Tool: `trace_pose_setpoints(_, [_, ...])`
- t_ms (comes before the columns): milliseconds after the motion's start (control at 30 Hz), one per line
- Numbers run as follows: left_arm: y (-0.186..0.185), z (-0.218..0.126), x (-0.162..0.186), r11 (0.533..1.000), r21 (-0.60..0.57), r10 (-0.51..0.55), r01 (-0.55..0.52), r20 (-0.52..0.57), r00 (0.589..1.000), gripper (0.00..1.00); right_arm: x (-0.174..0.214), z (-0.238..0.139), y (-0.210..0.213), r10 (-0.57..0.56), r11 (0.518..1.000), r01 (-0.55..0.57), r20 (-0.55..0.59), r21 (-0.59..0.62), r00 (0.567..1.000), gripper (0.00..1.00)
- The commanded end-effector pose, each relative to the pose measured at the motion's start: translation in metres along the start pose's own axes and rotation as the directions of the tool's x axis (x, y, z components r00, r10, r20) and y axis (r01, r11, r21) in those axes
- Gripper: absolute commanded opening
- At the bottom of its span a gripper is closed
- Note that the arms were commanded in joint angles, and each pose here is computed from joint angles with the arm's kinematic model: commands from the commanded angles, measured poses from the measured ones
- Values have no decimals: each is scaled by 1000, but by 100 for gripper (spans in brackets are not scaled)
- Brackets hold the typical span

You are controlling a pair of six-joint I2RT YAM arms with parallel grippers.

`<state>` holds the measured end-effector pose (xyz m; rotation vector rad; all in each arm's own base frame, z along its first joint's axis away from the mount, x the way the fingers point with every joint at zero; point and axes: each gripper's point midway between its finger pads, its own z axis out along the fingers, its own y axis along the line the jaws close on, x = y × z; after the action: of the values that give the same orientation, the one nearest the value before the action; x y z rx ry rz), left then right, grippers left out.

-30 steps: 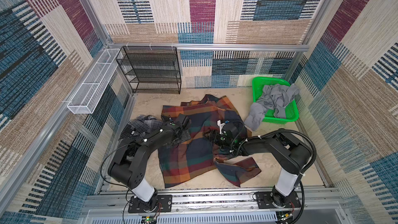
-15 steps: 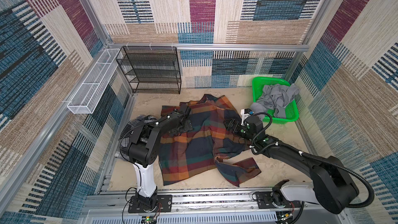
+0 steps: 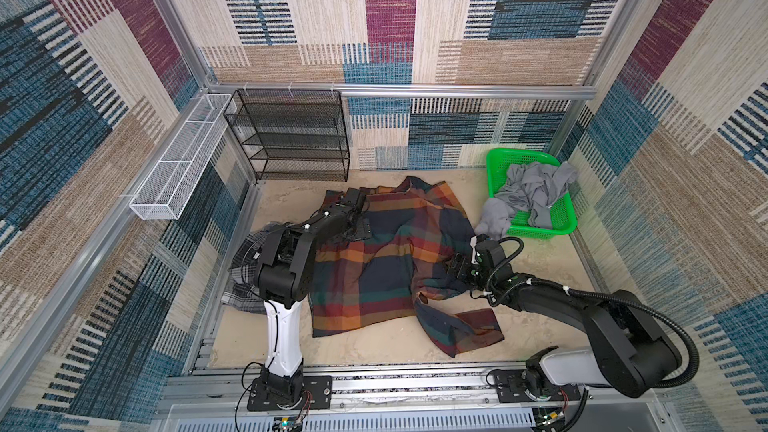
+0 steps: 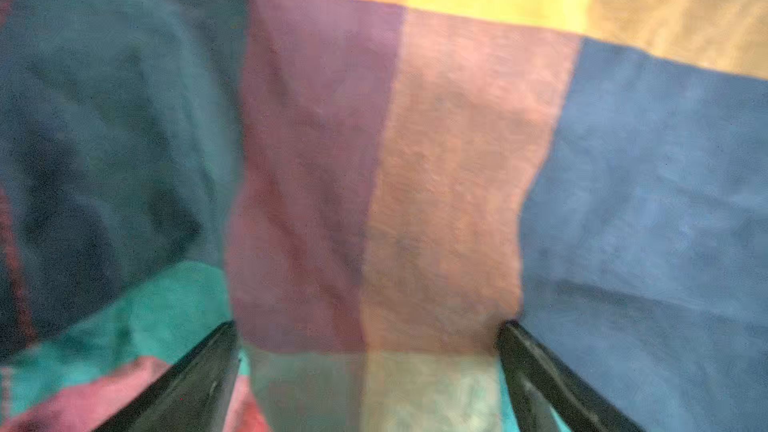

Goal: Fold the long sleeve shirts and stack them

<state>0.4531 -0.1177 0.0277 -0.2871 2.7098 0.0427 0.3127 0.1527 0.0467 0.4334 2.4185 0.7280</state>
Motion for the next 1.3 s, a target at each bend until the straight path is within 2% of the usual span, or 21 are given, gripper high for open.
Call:
trace_pose_setpoints(0, [7,1,4,1000,10,20,-20,-12,1000,100,-4,2,-23,32,998,-32,-1,55,999,89])
trace_pose_setpoints(267, [13,-4,-1,1000,21,4,-4,3,1000,100,-43,-21,-67,31,976,-50,91,210,995,89])
trace_pose_setpoints(433, [13,-15,-13,998,59,-14,13,10,1000,100,-81,-43,-82,30,979,-60,153,195,988,89])
trace_pose_setpoints(533, [12,-35,-19,997,78,-31,28,30,999,100,-96,-51,-69,24,988,-51,182,147,983,89])
trace_pose_setpoints(667, [12,-81,-18,984,154,-97,87,63,993,100,-89,-68,-17,2,998,9,169,-64,986,89])
trace_pose_setpoints(767, [4,-105,-2,961,249,-147,123,79,986,100,-70,-72,-1,-30,997,40,148,-64,989,90])
trace_pose_setpoints(833, [-5,-104,21,951,281,-147,130,40,988,100,-49,-63,-3,-6,995,15,92,-99,996,89])
trace_pose_setpoints(933, [-20,-92,55,957,275,-95,98,-22,995,100,-27,-45,-21,36,996,-34,23,-78,999,88])
trace_pose_setpoints(1067, [-24,-71,88,970,233,-46,68,-100,994,100,-23,-31,-33,48,997,-47,23,-57,999,88])
trace_pose_setpoints(1167, [-17,-59,98,982,181,-27,51,-135,991,100,-19,-12,-39,43,998,-44,-23,-46,999,88])
trace_pose_setpoints(1267, [-9,-50,91,991,131,-12,30,-133,991,100,-17,4,-42,60,997,-63,-52,-51,997,87])
